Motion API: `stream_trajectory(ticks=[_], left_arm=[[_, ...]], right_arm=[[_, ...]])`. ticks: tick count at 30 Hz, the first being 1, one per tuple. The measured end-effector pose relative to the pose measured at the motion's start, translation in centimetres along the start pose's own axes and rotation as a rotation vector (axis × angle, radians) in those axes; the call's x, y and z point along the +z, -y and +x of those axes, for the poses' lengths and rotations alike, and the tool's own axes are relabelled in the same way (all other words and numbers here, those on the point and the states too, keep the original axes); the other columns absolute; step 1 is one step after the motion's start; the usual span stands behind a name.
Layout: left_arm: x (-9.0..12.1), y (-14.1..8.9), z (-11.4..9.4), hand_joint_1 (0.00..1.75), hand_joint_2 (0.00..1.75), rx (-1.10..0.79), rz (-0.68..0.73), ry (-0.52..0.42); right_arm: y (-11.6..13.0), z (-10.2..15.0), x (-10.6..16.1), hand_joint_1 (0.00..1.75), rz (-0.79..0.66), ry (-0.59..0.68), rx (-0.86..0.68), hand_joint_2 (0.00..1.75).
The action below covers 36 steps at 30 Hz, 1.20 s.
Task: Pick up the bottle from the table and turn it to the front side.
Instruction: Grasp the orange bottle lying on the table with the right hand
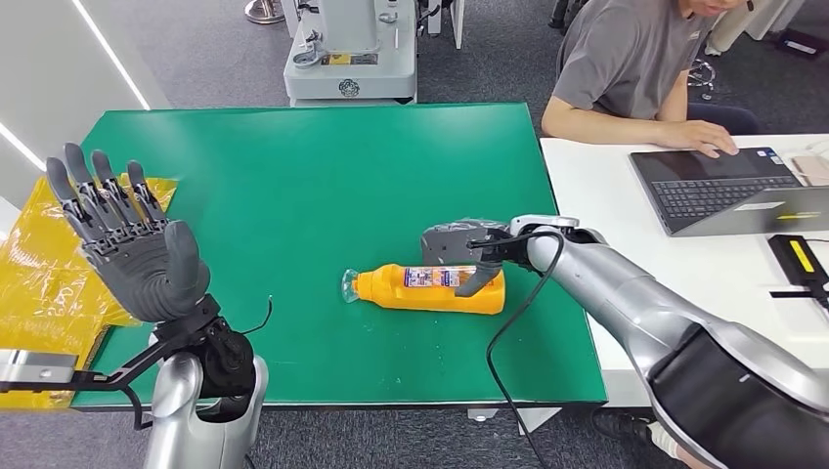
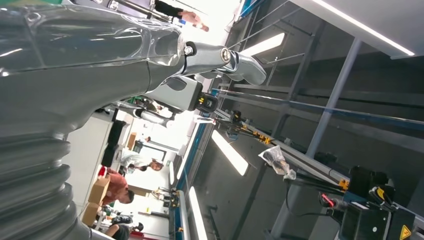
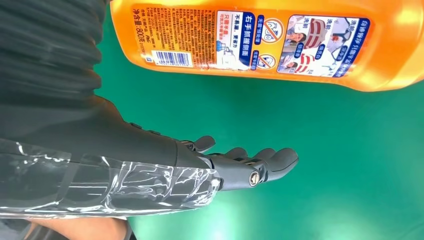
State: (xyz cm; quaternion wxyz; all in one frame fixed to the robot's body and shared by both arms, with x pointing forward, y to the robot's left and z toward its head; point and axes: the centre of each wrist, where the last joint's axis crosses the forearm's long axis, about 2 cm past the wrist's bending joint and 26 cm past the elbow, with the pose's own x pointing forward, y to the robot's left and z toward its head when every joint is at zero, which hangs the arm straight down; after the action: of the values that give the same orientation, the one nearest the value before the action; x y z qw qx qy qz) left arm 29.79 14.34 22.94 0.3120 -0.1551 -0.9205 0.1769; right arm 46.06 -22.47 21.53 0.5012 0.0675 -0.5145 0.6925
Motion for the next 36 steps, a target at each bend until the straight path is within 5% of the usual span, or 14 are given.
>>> stream_trajectory(ticks=[36], left_arm=[[0.0, -0.1, 0.0, 0.00, 1.75, -0.018, 0.008, 0.004]], right_arm=[[-3.2, -1.9, -1.0, 0.00, 0.020, -0.070, 0.014, 1.75]])
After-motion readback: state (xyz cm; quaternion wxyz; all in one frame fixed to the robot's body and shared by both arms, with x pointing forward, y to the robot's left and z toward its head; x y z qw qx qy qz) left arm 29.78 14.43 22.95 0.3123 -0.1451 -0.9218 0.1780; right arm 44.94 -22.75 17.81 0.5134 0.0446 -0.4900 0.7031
